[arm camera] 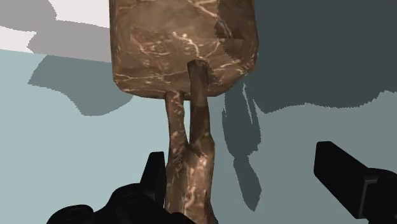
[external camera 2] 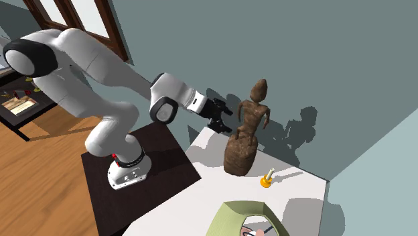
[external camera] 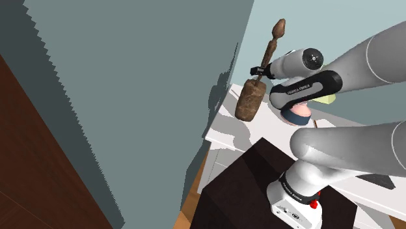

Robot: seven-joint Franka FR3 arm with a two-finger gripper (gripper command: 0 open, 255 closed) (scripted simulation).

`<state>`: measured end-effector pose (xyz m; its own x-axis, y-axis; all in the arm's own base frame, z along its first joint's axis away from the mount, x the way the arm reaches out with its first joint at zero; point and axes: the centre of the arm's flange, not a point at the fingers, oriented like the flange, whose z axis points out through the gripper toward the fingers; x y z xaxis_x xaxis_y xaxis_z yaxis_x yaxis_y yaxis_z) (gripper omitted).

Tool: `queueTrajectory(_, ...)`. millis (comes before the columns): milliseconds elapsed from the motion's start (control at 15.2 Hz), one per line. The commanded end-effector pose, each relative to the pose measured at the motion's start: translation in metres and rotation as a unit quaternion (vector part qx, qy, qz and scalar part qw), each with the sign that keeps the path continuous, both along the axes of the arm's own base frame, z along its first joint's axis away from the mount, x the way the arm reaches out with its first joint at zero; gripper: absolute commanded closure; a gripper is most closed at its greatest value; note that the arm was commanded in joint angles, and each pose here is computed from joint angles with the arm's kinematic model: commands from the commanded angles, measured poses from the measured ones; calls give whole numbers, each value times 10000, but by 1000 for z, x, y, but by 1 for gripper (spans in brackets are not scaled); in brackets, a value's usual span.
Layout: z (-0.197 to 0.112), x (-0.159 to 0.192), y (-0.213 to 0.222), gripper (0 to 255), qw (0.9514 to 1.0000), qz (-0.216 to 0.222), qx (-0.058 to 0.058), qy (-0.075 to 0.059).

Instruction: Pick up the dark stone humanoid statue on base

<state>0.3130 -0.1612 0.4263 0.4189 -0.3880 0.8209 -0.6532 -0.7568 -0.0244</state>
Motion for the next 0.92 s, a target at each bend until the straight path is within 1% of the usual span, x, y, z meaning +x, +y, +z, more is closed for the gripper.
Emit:
queueTrajectory(0,-14,2,-16,0,9983,-297,-112,-498)
queueTrajectory(66,-18,3,-21,0,9973,-382,-143,-606)
queueTrajectory(528,-55,3,-21,0,9973,-382,-143,-606)
queueTrajectory(660,-58,3,-21,0,9973,-382,-144,-606)
queueTrajectory(726,-58,3,-21,255,9973,-382,-143,-606)
queueTrajectory(858,-58,3,-21,255,9973,-382,-143,-607)
